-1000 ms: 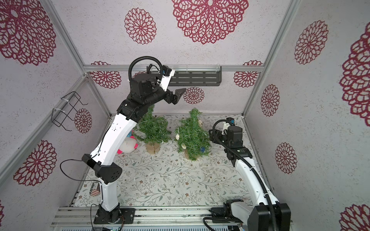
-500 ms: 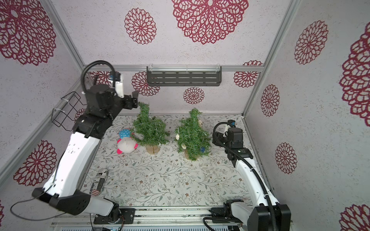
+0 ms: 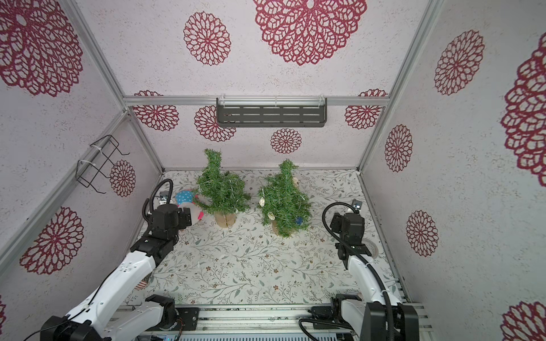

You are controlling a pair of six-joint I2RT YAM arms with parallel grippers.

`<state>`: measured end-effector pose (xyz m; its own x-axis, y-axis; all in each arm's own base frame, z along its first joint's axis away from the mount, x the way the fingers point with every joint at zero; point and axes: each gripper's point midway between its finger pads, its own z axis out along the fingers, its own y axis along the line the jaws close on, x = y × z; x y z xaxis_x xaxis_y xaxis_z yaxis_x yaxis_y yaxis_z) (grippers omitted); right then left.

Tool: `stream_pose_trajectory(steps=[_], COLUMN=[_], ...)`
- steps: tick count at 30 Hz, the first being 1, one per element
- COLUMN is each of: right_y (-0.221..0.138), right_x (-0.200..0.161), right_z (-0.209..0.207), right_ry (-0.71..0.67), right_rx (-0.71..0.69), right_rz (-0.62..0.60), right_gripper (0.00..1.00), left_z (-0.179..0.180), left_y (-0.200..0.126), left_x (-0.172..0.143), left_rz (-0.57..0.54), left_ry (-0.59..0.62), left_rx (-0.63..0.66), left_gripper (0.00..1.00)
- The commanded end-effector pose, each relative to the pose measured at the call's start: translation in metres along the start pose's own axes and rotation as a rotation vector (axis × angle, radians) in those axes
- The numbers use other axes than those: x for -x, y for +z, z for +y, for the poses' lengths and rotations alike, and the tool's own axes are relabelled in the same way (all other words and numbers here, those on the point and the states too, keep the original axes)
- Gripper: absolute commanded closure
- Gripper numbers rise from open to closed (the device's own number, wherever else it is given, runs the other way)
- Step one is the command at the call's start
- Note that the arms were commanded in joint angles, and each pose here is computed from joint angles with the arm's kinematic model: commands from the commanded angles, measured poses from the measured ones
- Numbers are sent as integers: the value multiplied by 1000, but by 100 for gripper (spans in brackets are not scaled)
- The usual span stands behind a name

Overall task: Wrap string light around the christmas tree
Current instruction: Reset both arms

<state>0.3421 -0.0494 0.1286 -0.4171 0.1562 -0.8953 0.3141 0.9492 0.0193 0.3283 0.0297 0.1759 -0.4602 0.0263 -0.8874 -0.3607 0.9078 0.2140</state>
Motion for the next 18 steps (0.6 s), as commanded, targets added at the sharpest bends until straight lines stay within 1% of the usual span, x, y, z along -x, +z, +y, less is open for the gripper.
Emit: stream_pose_trajectory(steps=[1, 4, 5, 6, 8, 10, 12, 14, 15, 16, 17, 18], right_y=[5, 14, 17, 20, 25, 29, 32, 32, 30, 26, 25, 23], right_x=[32, 19, 14, 13, 12, 12, 6, 0, -2, -1, -3, -2], right_z=[7, 14, 15, 15, 22, 27, 26, 28, 28, 27, 27, 28], right_ry=[-10, -20, -20, -16, -52, -72, -68, -72, -75, -75, -77, -75], right_rx=[-7, 24, 22, 25, 42, 61, 60, 76, 77, 74, 75, 79], right_rz=[-203, -228, -227, -234, -227, -240, -241, -263, -275, -292, -295, -305], right_gripper=[25, 24, 24, 24, 23, 22, 21, 21, 20, 19, 18, 16], left_z=[1, -10, -14, -16, -15, -17, -21, -20, -18, -22, -26, -27], left_y=[1, 17, 21, 25, 34, 43, 48, 56, 64, 69, 72, 76], left_x=[53, 41, 38, 35, 29, 24, 25, 28, 23, 18, 14, 9], left_rz=[-245, -258, -271, -280, -300, -244, -263, -302, -248, -207, -200, -191], left_ry=[-134, -49, -37, -40, -87, -47, 2, 17, 10, 4, 11, 9], left_rx=[20, 25, 12, -5, -33, -38, -59, -60, -53, -104, -136, -140], left_gripper=[2, 2, 2, 2, 2, 2, 2, 2, 2, 2, 2, 2])
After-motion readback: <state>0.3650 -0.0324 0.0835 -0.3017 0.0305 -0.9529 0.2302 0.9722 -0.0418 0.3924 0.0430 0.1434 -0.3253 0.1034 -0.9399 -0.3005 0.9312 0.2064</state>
